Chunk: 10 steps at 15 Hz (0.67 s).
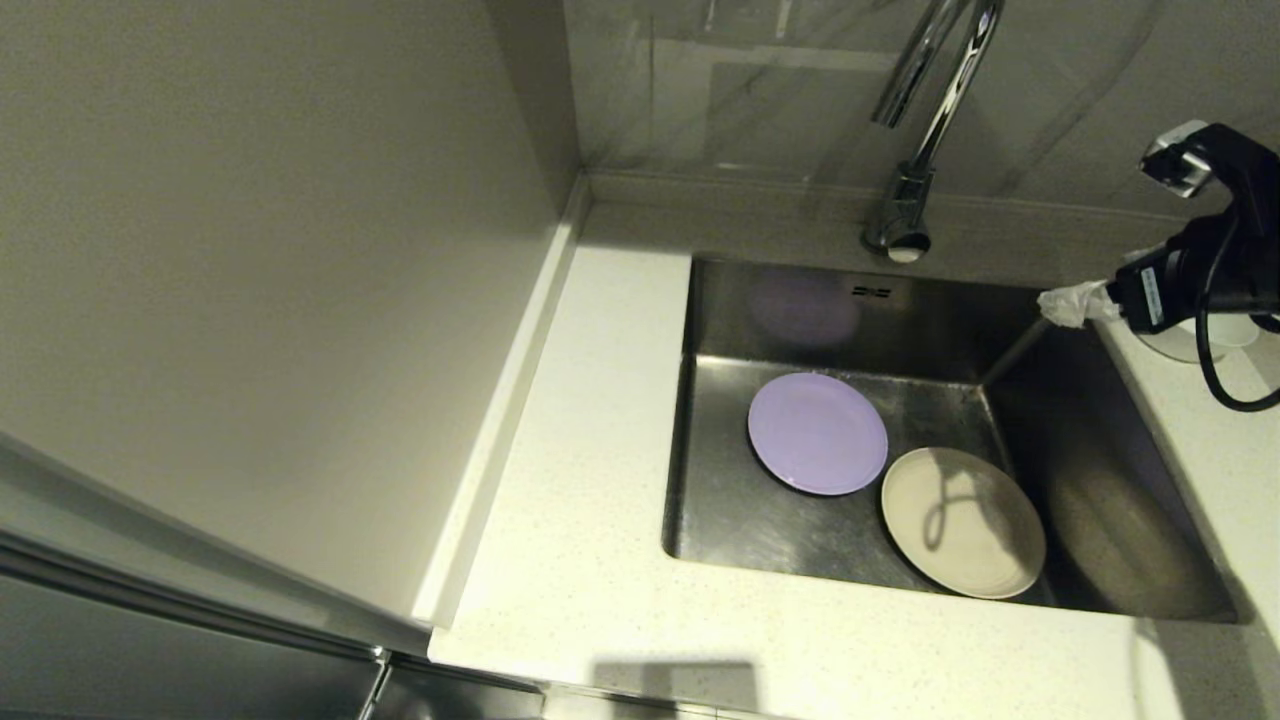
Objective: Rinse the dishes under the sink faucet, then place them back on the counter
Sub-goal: Put a plate back to the table from the sink
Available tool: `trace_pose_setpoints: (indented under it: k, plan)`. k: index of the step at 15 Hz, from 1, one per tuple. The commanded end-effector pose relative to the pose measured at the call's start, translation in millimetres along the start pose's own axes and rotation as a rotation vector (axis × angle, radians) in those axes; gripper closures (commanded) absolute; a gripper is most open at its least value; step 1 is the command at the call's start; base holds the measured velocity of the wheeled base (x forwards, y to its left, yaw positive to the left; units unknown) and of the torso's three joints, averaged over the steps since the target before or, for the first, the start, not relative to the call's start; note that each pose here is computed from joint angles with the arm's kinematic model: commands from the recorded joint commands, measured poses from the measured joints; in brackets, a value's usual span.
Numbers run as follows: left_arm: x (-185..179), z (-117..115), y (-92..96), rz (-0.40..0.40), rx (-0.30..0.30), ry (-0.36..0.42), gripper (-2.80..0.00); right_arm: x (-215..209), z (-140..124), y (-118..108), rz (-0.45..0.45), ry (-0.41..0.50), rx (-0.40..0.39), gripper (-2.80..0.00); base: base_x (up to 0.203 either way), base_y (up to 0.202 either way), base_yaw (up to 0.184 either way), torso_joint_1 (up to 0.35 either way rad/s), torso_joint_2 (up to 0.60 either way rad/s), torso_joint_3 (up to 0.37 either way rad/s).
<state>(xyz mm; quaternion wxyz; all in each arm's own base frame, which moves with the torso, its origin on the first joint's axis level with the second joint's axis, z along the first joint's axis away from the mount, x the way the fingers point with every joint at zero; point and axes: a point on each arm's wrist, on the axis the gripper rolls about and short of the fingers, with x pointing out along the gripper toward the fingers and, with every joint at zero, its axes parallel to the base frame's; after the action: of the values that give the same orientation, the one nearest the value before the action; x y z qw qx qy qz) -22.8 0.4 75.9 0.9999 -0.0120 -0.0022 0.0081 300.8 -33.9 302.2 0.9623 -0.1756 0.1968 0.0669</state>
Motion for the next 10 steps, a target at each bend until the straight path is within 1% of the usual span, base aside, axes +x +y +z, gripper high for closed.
trace_pose_setpoints:
  k: [1, 3, 5, 7, 10]
  plan:
    - [0, 0, 0.0, 0.001, -0.001, -0.002, 0.0, -24, -1, 30, 0.1, 0.121, 0.035, -2.8, 0.0, 0.0, 0.0, 0.0, 0.0, 0.0]
    - [0, 0, 0.0, 0.001, -0.001, -0.002, 0.0, -30, -7, 51, 0.173, 0.247, 0.101, -2.8, 0.0, 0.0, 0.0, 0.0, 0.0, 0.0]
    - [0, 0, 0.0, 0.001, -0.001, -0.002, 0.0, -28, -13, 62, 0.202, 0.34, 0.108, -2.8, 0.0, 0.0, 0.0, 0.0, 0.0, 0.0]
    - [0, 0, 0.0, 0.001, -0.001, -0.002, 0.0, -17, -19, 66, 0.211, 0.397, 0.105, -2.8, 0.0, 0.0, 0.0, 0.0, 0.0, 0.0]
    - [0, 0, 0.0, 0.001, -0.001, -0.002, 0.0, 9, -28, 70, 0.23, 0.469, 0.145, -2.8, 0.0, 0.0, 0.0, 0.0, 0.0, 0.0]
